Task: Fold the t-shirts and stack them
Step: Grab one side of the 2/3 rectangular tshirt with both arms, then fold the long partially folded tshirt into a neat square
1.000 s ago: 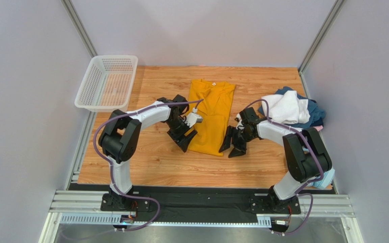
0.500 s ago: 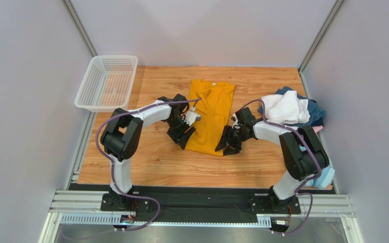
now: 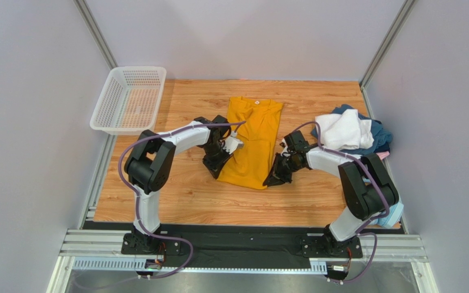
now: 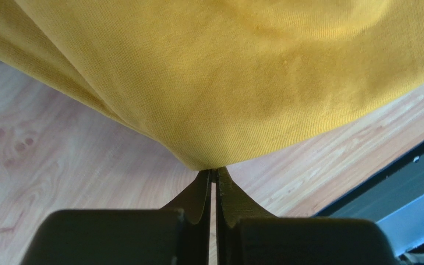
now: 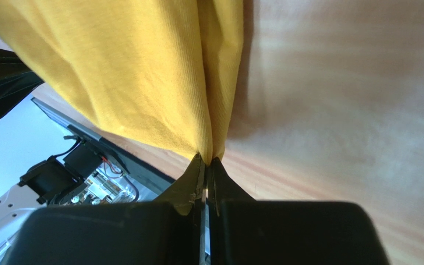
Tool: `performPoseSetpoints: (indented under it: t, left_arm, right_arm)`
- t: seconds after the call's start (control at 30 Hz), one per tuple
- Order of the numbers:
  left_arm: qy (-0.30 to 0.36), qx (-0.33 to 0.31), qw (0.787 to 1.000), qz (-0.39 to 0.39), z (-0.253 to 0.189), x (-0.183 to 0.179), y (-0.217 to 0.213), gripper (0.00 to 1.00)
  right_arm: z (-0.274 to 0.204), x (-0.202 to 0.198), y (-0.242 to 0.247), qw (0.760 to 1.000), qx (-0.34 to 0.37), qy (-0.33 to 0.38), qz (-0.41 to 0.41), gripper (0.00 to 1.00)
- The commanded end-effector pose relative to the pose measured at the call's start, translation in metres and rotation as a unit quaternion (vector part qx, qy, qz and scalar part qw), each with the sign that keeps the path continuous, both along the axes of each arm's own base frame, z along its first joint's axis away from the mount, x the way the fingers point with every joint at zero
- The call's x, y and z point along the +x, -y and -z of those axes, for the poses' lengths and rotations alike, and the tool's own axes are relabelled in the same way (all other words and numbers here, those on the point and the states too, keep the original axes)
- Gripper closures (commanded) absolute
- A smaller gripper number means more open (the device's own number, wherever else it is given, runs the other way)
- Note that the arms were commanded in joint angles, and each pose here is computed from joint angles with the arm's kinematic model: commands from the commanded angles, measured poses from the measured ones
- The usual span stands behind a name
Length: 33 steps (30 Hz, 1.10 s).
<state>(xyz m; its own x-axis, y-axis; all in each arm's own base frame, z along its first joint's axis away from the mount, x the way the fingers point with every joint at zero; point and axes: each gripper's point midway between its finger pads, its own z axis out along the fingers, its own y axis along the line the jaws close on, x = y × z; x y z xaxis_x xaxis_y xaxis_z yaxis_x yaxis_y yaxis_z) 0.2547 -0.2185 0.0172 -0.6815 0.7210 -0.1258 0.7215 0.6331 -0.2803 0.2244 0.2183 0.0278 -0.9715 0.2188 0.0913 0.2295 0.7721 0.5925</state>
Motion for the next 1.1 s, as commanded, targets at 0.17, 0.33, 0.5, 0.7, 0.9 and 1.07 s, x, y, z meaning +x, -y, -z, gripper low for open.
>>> performPoseSetpoints:
  t: [0.17,0.33,0.5,0.7,0.9,1.07]
  left_arm:
    - [0.010,-0.028,0.998,0.049,-0.104,-0.045,-0.022,0.99]
    - [0.004,-0.038,0.997,0.064,-0.129,-0.070,-0.035,0.99]
    - [-0.018,-0.055,0.996,0.072,-0.145,-0.096,-0.043,0.98]
    - [-0.018,-0.066,0.994,0.081,-0.158,-0.111,-0.049,0.97]
    - [0.008,-0.043,0.996,0.077,-0.157,-0.074,-0.037,0.97]
    - [0.049,-0.026,0.996,0.077,-0.162,-0.023,-0.019,0.99]
  right_arm:
    - [-0.071,-0.031,0.006,0.998,0.020,0.063,-0.025,1.00]
    - [-0.089,-0.057,0.012,0.997,0.035,0.072,-0.023,1.00]
    - [-0.101,-0.087,0.014,0.996,0.048,0.065,-0.023,1.00]
    - [-0.121,-0.099,0.018,0.994,0.060,0.086,-0.021,1.00]
    - [-0.138,-0.056,0.013,0.991,0.032,0.125,-0.026,1.00]
    - [-0.152,-0.005,0.016,0.987,0.010,0.162,-0.014,1.00]
